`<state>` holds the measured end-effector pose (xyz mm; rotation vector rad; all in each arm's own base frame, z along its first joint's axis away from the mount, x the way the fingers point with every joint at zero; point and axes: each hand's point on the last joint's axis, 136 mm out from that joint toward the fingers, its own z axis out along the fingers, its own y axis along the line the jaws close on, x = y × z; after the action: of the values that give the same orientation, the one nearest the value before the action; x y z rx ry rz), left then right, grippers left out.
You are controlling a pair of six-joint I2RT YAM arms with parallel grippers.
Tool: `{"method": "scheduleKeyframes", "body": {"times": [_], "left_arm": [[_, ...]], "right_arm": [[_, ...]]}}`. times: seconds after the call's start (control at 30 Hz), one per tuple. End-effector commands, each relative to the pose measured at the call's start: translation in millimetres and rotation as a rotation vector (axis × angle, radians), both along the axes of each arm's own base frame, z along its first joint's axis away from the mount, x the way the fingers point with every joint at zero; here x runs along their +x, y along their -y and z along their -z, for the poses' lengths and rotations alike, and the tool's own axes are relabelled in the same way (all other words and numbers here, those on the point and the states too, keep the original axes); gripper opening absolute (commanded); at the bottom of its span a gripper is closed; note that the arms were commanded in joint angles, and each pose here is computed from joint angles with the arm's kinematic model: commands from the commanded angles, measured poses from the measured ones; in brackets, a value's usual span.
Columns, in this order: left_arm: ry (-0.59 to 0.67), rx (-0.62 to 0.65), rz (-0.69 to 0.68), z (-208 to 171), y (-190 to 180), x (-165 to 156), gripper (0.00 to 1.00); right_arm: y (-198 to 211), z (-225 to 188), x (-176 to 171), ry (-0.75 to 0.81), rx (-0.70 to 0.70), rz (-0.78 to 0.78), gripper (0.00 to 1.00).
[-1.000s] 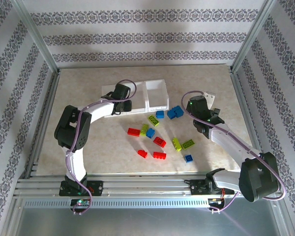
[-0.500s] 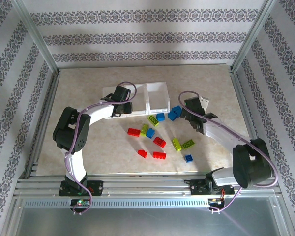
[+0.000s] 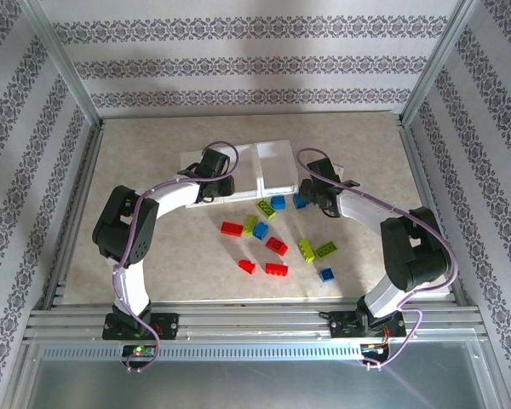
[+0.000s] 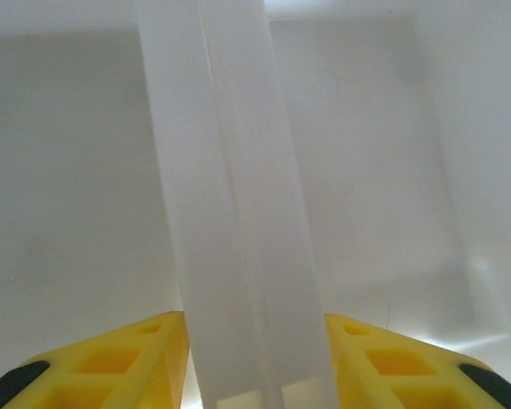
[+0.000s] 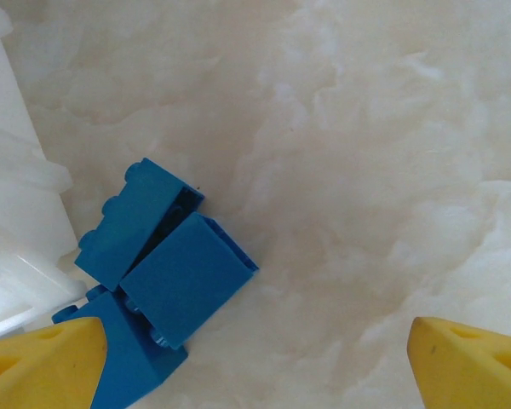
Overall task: Sort the legos into containers by color
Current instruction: Touch the lego at the center of the table.
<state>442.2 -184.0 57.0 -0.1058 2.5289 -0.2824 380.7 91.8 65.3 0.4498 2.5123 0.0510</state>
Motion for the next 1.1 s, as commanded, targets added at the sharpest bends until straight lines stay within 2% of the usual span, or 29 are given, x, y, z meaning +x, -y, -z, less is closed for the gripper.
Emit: {"method": "scheduleKeyframes", "body": {"times": [0.0, 0.23, 0.57, 0.73, 1.07], "left_arm": [[0.047, -0.009, -0.01, -16.4, 4.1, 4.0, 0.46], [0.077, -0.028, -0.011, -36.6, 2.7, 0.4, 0.57], [0.159, -0.081, -0.003, -84.0, 3.8, -3.7, 0.81], [0.19, -0.08, -0.012, -95.6, -2.5, -10.9, 0.99], [0.233, -0.063, -0.027, -108.6, -12.3, -18.3, 1.0]], "right_arm": [[-3.3, -4.8, 10.5, 0.007, 0.022, -0.005, 0.92], [4.3, -7.0, 27.9, 0.009, 0.06, 0.044, 0.89], [12.0, 4.5, 58.0, -0.03, 0.097, 0.077, 0.86], [12.4, 17.0, 66.7, -0.072, 0.099, 0.074, 0.86], [16.5, 38.7, 41.9, -0.194, 0.082, 0.068, 0.78]]}}
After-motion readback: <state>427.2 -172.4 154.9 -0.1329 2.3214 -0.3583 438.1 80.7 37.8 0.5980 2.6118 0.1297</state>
